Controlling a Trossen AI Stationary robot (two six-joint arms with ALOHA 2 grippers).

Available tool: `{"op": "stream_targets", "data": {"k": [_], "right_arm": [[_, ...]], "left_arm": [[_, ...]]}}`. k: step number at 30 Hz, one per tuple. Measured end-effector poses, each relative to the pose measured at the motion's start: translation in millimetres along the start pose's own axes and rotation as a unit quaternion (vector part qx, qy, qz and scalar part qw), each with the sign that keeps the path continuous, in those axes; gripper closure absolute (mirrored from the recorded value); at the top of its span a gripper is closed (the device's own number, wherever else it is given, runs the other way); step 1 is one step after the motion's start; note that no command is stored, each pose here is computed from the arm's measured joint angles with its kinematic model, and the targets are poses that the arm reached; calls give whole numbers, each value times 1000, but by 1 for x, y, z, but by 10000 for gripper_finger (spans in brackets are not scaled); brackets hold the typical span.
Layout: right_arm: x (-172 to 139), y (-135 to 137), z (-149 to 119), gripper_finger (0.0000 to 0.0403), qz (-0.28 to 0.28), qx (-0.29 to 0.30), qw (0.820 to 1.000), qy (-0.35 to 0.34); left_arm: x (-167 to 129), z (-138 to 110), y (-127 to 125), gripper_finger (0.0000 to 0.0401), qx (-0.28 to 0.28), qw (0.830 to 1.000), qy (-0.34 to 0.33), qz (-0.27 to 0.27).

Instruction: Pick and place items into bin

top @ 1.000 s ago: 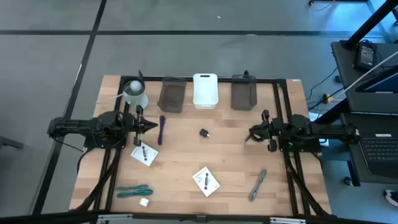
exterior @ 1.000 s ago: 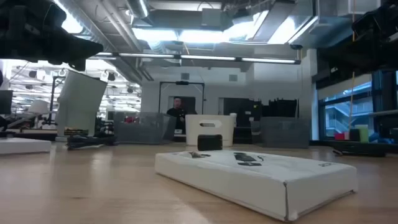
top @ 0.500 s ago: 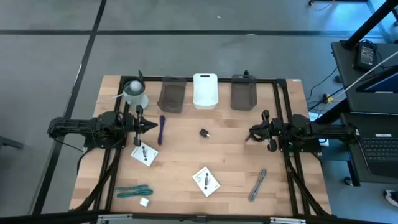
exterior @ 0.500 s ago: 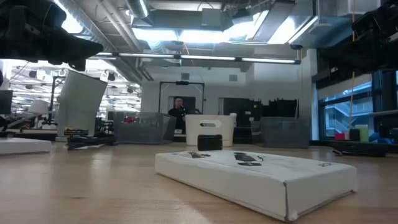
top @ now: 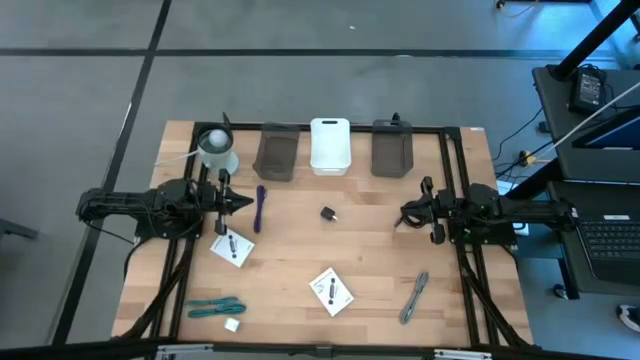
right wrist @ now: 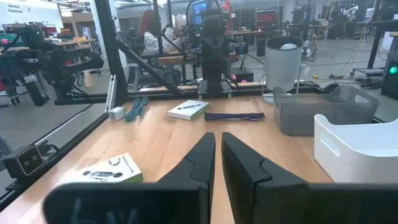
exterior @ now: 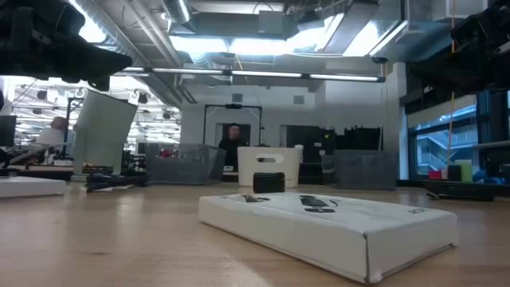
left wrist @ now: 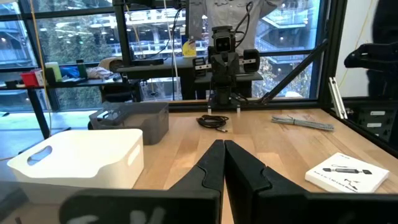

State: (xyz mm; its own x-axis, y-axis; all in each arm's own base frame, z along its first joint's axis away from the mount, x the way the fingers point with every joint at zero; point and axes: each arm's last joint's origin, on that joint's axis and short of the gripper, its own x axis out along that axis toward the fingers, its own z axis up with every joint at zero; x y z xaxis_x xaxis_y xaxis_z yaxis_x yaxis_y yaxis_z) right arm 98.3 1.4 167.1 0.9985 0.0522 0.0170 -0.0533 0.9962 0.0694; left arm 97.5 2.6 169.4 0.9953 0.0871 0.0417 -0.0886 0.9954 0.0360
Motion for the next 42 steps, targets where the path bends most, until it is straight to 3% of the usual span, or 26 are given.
{"op": "stream_targets", "data": {"k": [3, 7, 10, 14, 22, 27, 32, 37, 42], "right_arm": [[0, 0, 1, 369, -5, -34, 999, -4], [0, -1, 4, 369, -31, -182, 983, -15], [0, -2, 4, 369, -32, -204, 978, -13], [0, -2, 3, 369, -32, -152, 988, -15], [0, -2, 4, 369, -28, 23, 999, -20], [0, -1, 7, 369, -22, 132, 990, -43], [-2, 0, 22, 369, 7, 241, 963, -116], [-4, 0, 27, 369, 22, 280, 949, -141], [-4, -1, 27, 369, 5, 271, 952, -144]], "left_arm": [[0, 0, 0, 395, 0, 1000, 0, 0], [0, 0, 0, 395, 0, 1000, 0, 0], [0, 0, 0, 395, 0, 1000, 0, 0], [0, 0, 0, 395, 0, 1000, 0, 0], [0, 0, 0, 395, 0, 1000, 0, 0], [0, 0, 0, 395, 0, 1000, 0, 0], [0, 0, 0, 395, 0, 1000, 0, 0], [0, 0, 0, 395, 0, 1000, 0, 0], [0, 0, 0, 395, 0, 1000, 0, 0]]}}
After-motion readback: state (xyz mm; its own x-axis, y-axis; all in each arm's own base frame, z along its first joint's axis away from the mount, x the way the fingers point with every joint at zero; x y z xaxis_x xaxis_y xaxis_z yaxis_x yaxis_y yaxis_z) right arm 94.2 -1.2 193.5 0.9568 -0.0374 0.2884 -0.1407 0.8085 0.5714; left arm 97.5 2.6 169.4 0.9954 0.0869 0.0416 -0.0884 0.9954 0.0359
